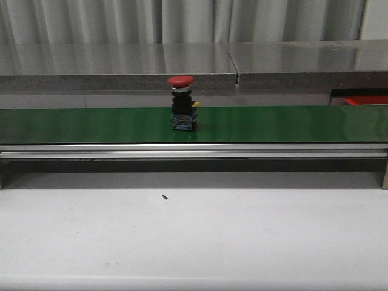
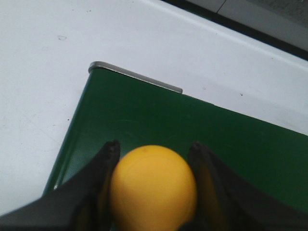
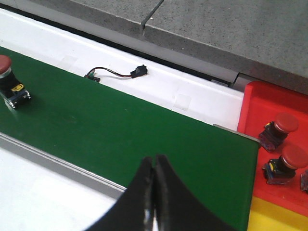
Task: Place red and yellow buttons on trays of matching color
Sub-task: 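Set the yellow button on the green belt and release it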
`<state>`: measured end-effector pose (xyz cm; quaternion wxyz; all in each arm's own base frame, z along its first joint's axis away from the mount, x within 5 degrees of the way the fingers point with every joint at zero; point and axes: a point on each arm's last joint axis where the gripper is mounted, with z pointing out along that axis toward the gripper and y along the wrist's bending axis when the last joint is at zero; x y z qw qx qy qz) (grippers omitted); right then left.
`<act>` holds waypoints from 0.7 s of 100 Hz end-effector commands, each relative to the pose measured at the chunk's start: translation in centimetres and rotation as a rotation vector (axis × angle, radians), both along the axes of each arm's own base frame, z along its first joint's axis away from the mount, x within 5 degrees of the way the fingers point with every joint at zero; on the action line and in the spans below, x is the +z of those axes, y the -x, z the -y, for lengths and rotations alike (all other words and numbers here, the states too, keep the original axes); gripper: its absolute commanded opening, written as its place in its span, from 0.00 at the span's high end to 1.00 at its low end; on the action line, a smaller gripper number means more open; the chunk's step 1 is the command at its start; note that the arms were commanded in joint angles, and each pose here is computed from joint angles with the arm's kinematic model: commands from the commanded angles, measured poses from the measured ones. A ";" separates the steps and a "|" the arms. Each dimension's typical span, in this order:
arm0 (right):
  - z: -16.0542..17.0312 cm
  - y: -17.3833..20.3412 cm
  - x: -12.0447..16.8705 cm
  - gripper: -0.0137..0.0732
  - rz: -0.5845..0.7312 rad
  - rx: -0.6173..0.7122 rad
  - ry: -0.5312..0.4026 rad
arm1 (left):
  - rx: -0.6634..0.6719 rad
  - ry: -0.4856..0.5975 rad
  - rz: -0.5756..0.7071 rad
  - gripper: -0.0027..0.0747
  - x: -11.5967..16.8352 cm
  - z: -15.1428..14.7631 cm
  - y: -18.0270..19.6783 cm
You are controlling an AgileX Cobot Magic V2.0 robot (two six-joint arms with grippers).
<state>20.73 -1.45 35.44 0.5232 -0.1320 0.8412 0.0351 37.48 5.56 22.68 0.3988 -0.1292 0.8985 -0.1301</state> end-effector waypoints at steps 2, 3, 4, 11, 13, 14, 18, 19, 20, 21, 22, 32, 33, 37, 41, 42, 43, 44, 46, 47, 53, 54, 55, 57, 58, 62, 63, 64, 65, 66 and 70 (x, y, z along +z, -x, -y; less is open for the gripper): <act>0.0 0.2 1.5 0.96 0.075 -0.020 -0.002 | 0.027 -0.018 0.074 0.94 2.0 -0.1 -0.3; 0.0 0.2 1.5 0.96 0.075 -0.020 -0.002 | 0.027 -0.018 0.074 0.93 2.0 -0.1 -0.3; 0.0 0.2 1.5 0.96 0.075 -0.020 -0.002 | 0.027 -0.018 0.074 0.91 2.0 -0.1 -0.3; 0.0 0.2 1.5 0.96 0.075 -0.020 -0.002 | 0.027 -0.018 0.076 0.75 2.1 -0.1 -0.2; 0.0 0.2 1.5 0.96 0.075 -0.020 -0.002 | 0.027 -0.018 0.076 0.71 2.1 -0.1 -0.2; 0.0 0.2 1.5 0.96 0.075 -0.020 -0.002 | 0.027 -0.018 0.078 0.67 2.2 -0.1 -0.2; 0.0 0.2 1.5 0.96 0.075 -0.020 -0.002 | 0.027 -0.019 0.080 0.51 2.2 -0.1 -0.2; 0.0 0.2 1.5 0.96 0.075 -0.020 -0.002 | 0.027 -0.019 0.080 0.48 2.2 -0.1 -0.2; 0.0 0.2 1.5 0.96 0.075 -0.020 -0.002 | 0.026 -0.018 0.081 0.46 2.3 -0.1 -0.1; 0.0 0.2 1.5 0.96 0.075 -0.020 -0.002 | 0.026 -0.018 0.081 0.40 2.3 -0.1 -0.1; 0.0 0.2 1.5 0.96 0.075 -0.020 -0.002 | 0.026 -0.018 0.081 0.37 2.3 -0.1 -0.1; 0.0 0.2 1.5 0.96 0.075 -0.020 -0.002 | 0.020 -0.021 0.098 0.04 3.0 0.0 0.1; 0.0 0.2 1.5 0.96 0.075 -0.020 -0.002 | 0.019 -0.023 0.100 0.03 3.1 0.0 0.1; 0.0 0.2 1.5 0.96 0.075 -0.020 -0.002 | 0.009 -0.034 0.115 0.06 3.7 0.1 0.3; 0.0 0.2 1.5 0.96 0.075 -0.020 -0.002 | 0.000 -0.047 0.131 0.09 4.3 0.1 0.5; 0.0 0.2 1.5 0.96 0.075 -0.020 -0.002 | 0.001 -0.047 0.135 0.10 4.4 0.1 0.6; 0.0 0.2 1.5 0.96 0.075 -0.020 -0.002 | 0.000 -0.049 0.139 0.10 4.5 0.2 0.6; 0.0 0.2 1.5 0.96 0.075 -0.020 -0.002 | 0.000 -0.050 0.145 0.11 4.8 0.2 0.7; 0.0 0.2 1.5 0.96 0.075 -0.020 -0.002 | -0.001 -0.049 0.155 0.12 5.2 0.2 0.9; 0.0 0.2 1.5 0.96 0.075 -0.020 -0.002 | -0.001 -0.050 0.159 0.12 5.3 0.2 1.0; 0.0 0.2 1.5 0.96 0.075 -0.020 -0.002 | -0.004 -0.048 0.194 0.12 6.7 0.5 1.6; 0.0 0.2 1.5 0.96 0.075 -0.020 -0.002 | -0.007 -0.047 0.196 0.12 6.8 0.5 1.7; 0.0 0.2 1.5 0.96 0.075 -0.020 -0.002 | -0.008 -0.046 0.205 0.12 7.2 0.6 1.8; 0.0 0.2 1.5 0.96 0.075 -0.020 -0.002 | -0.014 -0.045 0.212 0.12 7.5 0.7 2.0; 0.0 0.2 1.5 0.96 0.075 -0.020 -0.002 | -0.016 -0.045 0.221 0.12 7.9 0.7 2.2; 0.0 0.2 1.5 0.96 0.075 -0.020 -0.002 | -0.035 -0.043 0.243 0.12 8.9 1.0 2.9; 0.0 0.2 1.5 0.96 0.075 -0.020 -0.002 | -0.038 -0.043 0.247 0.12 9.1 1.1 3.0; 0.0 0.2 1.5 0.96 0.075 -0.020 -0.002 | -0.047 -0.042 0.250 0.12 9.3 1.2 3.1; 0.0 0.2 1.5 0.96 0.075 -0.020 -0.002 | -0.052 -0.043 0.260 0.12 9.7 1.3 3.4; 0.0 0.2 1.5 0.96 0.075 -0.020 -0.002 | -0.061 -0.042 0.262 0.12 9.9 1.4 3.5; 0.0 0.2 1.5 0.96 0.075 -0.020 -0.003 | -0.085 -0.040 0.292 0.12 11.0 1.8 4.3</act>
